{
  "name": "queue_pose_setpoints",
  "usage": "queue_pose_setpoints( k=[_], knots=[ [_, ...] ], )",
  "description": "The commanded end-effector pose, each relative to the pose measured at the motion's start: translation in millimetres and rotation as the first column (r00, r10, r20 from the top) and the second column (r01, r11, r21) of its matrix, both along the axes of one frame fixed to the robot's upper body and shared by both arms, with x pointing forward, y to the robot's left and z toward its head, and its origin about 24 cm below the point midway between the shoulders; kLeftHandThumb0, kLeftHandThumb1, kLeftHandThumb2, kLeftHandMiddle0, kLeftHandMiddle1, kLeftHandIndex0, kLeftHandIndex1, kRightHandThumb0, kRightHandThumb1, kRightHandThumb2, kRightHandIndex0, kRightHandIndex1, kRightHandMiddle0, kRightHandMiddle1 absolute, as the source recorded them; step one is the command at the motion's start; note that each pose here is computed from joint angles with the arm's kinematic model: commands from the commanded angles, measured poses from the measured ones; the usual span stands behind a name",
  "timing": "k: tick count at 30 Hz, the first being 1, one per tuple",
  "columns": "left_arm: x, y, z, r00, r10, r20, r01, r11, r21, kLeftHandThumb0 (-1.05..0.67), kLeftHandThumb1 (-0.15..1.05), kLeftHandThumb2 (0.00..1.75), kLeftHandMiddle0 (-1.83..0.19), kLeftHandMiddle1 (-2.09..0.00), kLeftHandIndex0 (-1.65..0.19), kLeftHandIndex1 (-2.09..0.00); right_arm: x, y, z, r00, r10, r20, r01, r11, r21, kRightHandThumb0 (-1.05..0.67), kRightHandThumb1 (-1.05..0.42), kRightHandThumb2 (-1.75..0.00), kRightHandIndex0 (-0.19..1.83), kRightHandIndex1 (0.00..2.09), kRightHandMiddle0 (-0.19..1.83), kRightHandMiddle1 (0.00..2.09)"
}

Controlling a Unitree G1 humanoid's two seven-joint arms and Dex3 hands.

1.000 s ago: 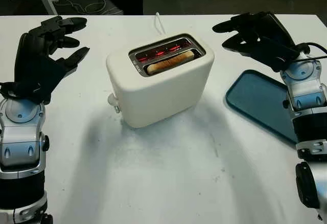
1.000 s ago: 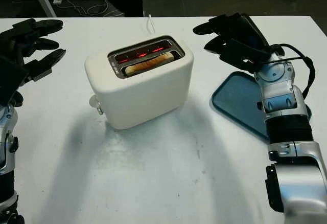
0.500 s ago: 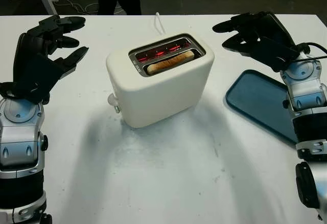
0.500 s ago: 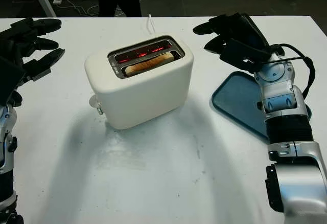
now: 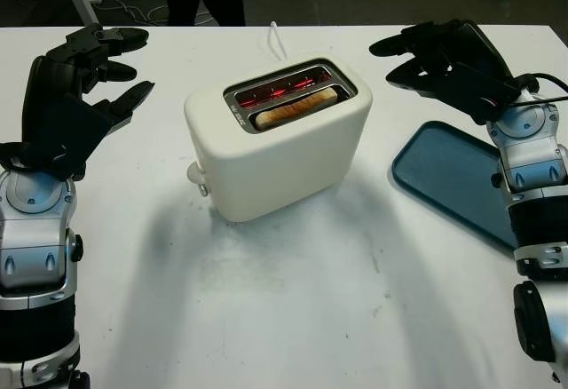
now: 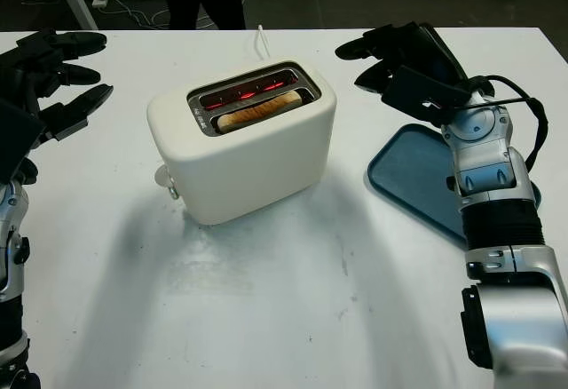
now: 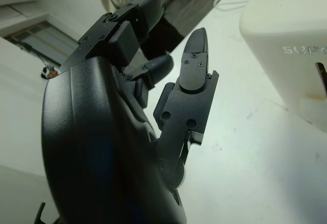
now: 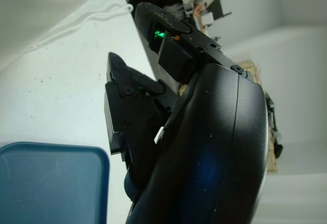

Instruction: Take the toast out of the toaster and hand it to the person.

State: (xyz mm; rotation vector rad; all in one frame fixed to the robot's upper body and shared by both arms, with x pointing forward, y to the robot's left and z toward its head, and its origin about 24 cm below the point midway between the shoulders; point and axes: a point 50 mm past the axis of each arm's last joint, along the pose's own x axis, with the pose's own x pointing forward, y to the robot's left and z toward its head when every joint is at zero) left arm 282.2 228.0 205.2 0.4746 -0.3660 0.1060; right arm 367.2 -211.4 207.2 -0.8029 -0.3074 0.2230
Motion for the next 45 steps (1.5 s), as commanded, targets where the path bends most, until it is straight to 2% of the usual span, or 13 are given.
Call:
queue_pose_setpoints(
  k=[1,12,17,23,29,32,37,45],
  knots=[
    [-0.3,1.5,1.6,1.0,0.01,0.013,-0.01,1.0,0.014,-0.18,0.81,0.33,-0.31,-1.14,-0.52,-0.48,-0.2,1.2,7.0,1.0,-0.002,0.01,0.002,1.0,0.008,0.0,-0.92,-0.06,0.97,0.41,0.93,0.01],
    [0.3,-0.2,0.7,1.0,-0.003,0.006,0.003,1.0,-0.013,-0.14,0.82,0.35,-0.29,-1.14,-0.47,-0.53,-0.8,1.5,6.1,1.0,-0.003,0.008,0.002,1.0,0.02,-0.04,-0.92,-0.12,0.97,0.46,1.0,0.04],
    [0.3,0.1,0.2,1.0,-0.005,0.007,0.005,1.0,-0.004,-0.15,0.81,0.36,-0.27,-1.16,-0.45,-0.57,-1.0,1.7,4.8,1.0,-0.023,0.01,0.023,1.0,0.006,-0.23,-0.92,-0.39,0.92,0.43,0.98,0.02],
    [-0.4,0.0,0.7,1.0,0.001,0.003,-0.001,1.0,-0.008,-0.15,0.81,0.38,-0.27,-1.17,-0.43,-0.61,-0.8,1.3,4.4,1.0,-0.017,0.021,0.017,1.0,0.006,-0.36,-0.92,-0.67,0.95,0.42,1.01,0.03],
    [-0.4,-0.1,-0.3,1.0,0.003,0.004,-0.003,1.0,-0.014,-0.14,0.8,0.39,-0.26,-1.17,-0.41,-0.64,0.1,-0.7,1.3,1.0,-0.011,0.021,0.01,0.999,0.043,-0.55,-0.92,-0.85,0.98,0.42,1.02,0.03],
    [-0.5,0.1,-0.2,1.0,0.0,0.008,0.0,1.0,-0.004,-0.14,0.8,0.4,-0.27,-1.18,-0.41,-0.66,0.5,-1.7,0.6,1.0,-0.018,0.019,0.017,0.999,0.042,-0.6,-0.92,-0.87,0.99,0.42,1.02,0.03],
    [-1.1,-0.2,0.0,1.0,0.0,0.0,0.0,1.0,-0.011,-0.13,0.81,0.41,-0.25,-1.17,-0.38,-0.68,0.0,-1.3,0.2,1.0,-0.018,0.024,0.017,0.999,0.048,-0.55,-0.92,-0.8,0.99,0.42,1.02,0.03],
    [-1.2,0.3,-0.2,1.0,0.002,0.001,-0.002,1.0,-0.016,-0.15,0.8,0.41,-0.25,-1.18,-0.37,-0.71,0.4,-1.6,-1.0,1.0,-0.017,0.021,0.016,0.998,0.063,-0.56,-0.92,-0.8,1.0,0.43,1.02,0.02]
  ],
)
